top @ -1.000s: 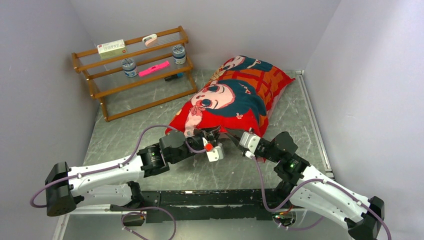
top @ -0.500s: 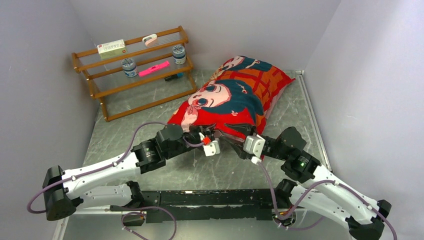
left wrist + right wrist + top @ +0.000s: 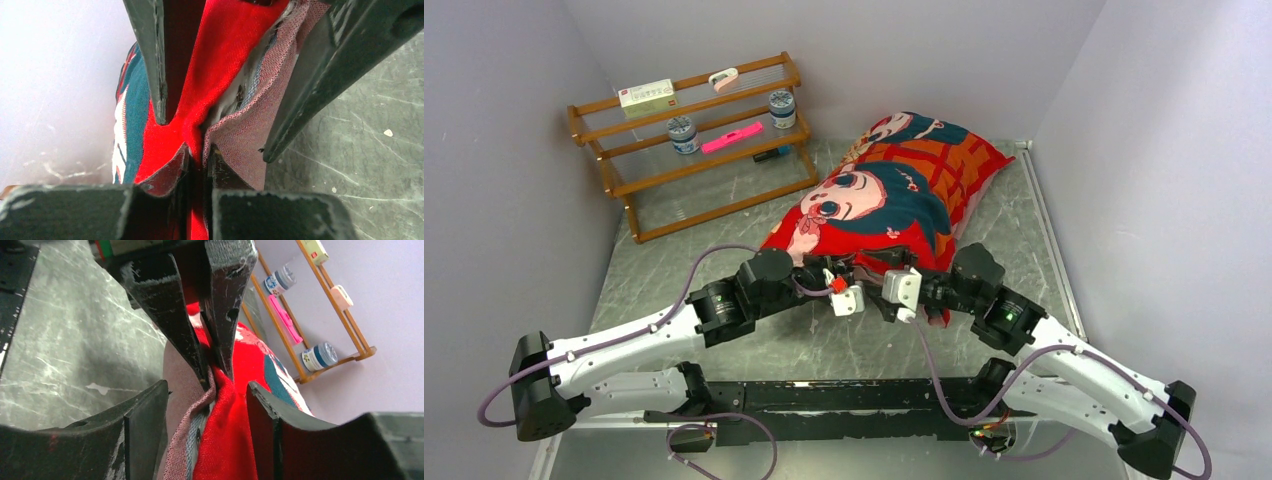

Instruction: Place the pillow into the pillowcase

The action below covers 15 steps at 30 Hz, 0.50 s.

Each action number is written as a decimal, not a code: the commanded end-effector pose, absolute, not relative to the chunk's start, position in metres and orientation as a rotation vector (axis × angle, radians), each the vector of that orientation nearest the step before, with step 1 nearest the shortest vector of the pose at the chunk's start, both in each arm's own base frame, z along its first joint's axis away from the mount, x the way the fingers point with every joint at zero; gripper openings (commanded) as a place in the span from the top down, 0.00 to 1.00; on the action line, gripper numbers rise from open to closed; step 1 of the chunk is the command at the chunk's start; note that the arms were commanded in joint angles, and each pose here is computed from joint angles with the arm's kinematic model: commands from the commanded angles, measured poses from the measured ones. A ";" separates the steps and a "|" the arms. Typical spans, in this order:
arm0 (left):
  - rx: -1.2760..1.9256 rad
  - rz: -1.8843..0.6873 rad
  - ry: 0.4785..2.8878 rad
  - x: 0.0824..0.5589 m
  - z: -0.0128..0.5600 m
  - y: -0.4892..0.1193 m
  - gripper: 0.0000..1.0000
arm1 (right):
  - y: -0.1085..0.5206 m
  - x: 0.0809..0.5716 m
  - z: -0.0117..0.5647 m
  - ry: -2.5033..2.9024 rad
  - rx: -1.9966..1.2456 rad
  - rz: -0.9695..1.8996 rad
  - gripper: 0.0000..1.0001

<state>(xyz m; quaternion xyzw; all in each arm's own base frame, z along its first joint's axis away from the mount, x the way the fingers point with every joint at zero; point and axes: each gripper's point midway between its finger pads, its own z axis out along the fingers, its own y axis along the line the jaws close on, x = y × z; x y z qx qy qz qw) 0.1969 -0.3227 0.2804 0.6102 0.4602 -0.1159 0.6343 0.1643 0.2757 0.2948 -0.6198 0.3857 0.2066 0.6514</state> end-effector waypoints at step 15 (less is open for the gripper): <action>1.055 -0.329 0.758 0.180 0.426 -0.300 0.95 | 0.276 0.211 0.288 0.981 -1.331 0.219 0.65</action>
